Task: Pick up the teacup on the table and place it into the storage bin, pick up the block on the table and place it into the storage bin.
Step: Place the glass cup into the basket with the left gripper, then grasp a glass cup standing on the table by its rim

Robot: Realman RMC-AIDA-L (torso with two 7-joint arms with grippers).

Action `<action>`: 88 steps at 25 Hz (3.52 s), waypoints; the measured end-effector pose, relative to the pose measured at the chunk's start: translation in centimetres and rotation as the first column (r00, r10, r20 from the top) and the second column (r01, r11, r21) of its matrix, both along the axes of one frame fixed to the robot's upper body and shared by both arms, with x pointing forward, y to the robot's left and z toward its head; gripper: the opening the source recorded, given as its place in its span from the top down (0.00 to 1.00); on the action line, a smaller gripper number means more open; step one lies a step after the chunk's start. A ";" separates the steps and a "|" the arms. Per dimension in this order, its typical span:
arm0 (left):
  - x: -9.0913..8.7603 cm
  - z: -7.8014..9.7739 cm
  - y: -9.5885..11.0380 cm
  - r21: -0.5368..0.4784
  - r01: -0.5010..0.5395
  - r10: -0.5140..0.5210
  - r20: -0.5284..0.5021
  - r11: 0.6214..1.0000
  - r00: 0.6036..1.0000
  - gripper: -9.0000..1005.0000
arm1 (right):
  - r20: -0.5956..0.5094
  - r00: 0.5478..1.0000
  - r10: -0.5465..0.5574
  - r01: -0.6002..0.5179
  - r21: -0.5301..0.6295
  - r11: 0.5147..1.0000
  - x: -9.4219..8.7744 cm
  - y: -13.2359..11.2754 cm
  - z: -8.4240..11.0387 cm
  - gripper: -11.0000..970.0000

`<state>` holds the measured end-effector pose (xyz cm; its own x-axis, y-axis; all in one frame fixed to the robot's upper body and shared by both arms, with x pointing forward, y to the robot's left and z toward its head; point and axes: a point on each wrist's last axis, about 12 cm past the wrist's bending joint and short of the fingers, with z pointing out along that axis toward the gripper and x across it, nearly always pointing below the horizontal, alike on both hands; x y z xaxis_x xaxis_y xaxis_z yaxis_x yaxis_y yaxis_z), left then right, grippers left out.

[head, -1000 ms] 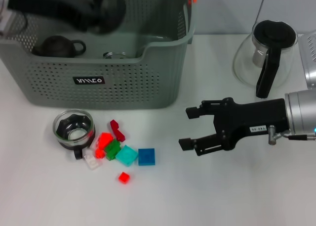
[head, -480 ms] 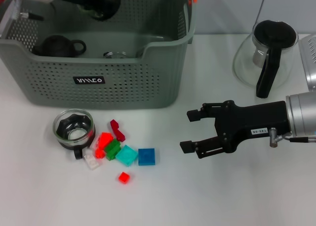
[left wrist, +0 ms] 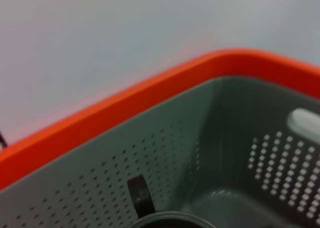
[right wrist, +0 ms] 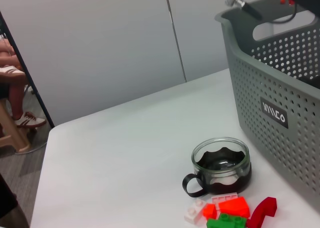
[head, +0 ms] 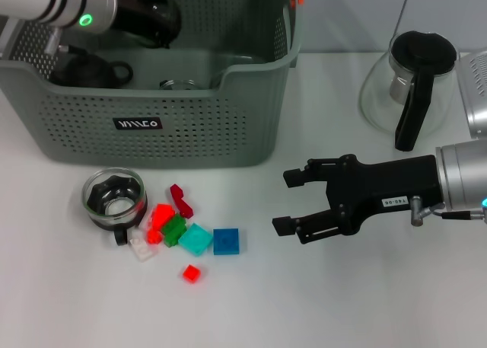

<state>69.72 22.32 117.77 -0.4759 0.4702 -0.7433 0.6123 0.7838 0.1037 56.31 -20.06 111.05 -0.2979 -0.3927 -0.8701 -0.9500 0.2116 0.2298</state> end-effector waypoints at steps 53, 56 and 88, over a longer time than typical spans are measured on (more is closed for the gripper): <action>-0.3 -2.1 -0.2 0.098 -0.070 0.065 0.048 0.993 0.997 0.57 | -0.012 1.000 0.000 0.000 0.008 1.000 -0.1 0.4 0.0 0.06; -0.5 -0.6 1.2 0.046 -0.123 0.119 0.067 0.991 0.991 0.43 | -0.012 1.000 -0.002 0.002 0.009 1.000 -0.1 0.4 0.0 0.06; -20.0 0.1 9.0 0.120 0.552 -0.559 0.037 0.825 0.828 0.20 | -0.056 0.998 -0.023 0.025 0.042 0.999 0.0 0.9 -0.4 0.06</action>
